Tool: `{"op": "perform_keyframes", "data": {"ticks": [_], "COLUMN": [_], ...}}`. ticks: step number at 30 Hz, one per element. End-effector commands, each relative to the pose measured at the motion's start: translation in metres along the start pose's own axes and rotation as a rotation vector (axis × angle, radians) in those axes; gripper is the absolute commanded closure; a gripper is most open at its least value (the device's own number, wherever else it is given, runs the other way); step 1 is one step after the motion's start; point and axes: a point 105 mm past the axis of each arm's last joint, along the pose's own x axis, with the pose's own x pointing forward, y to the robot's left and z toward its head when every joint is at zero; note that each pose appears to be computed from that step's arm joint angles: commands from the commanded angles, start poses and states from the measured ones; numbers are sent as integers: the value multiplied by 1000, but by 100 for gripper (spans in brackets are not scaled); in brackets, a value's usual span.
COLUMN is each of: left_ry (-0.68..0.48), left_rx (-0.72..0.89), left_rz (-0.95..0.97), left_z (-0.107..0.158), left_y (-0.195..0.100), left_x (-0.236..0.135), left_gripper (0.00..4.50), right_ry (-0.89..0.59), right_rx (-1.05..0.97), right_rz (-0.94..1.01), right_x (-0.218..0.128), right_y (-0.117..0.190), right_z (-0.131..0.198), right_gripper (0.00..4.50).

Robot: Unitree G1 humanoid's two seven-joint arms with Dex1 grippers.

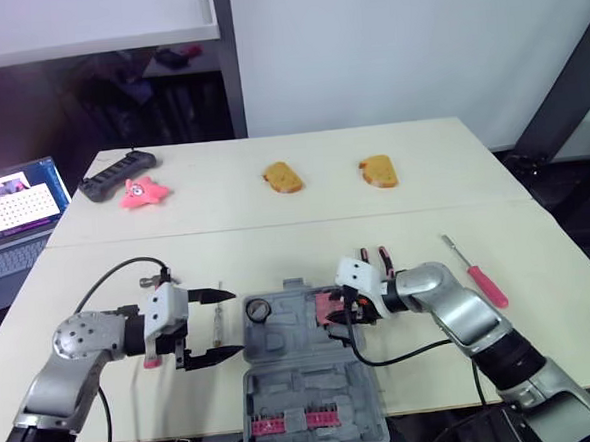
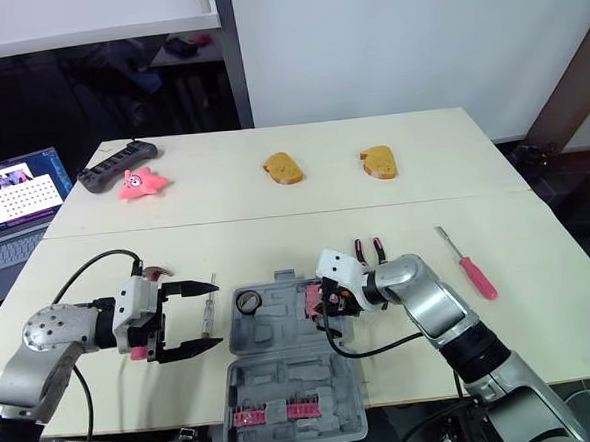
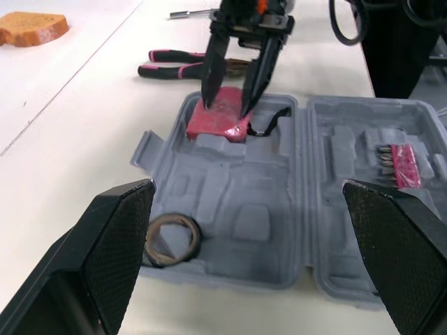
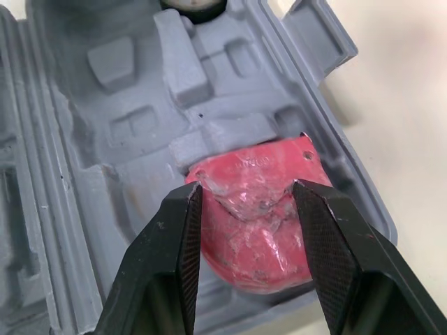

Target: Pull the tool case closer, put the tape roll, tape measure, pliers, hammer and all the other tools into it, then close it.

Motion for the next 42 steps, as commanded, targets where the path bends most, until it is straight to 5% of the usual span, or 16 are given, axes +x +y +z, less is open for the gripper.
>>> {"op": "perform_keyframes", "data": {"ticks": [1,9,27,35,42], "left_ry": [-5,-6,6,13,13], "left_rx": [26,26,36,37,41], "left_rz": [-1,0,16,13,9], "left_z": [6,7,8,9,10], "left_y": [1,2,5,6,9], "left_x": [-1,0,-5,-7,-6], "left_gripper": [0,0,0,0,0], "right_ry": [-66,21,461,490,384], "right_rx": [-10,51,304,348,263], "right_rz": [-19,-19,71,35,21], "right_x": [-11,-8,3,8,14], "right_y": [-5,-6,34,37,26], "right_z": [12,-16,-117,-133,-110], "right_gripper": [234,234,234,234,234]}}
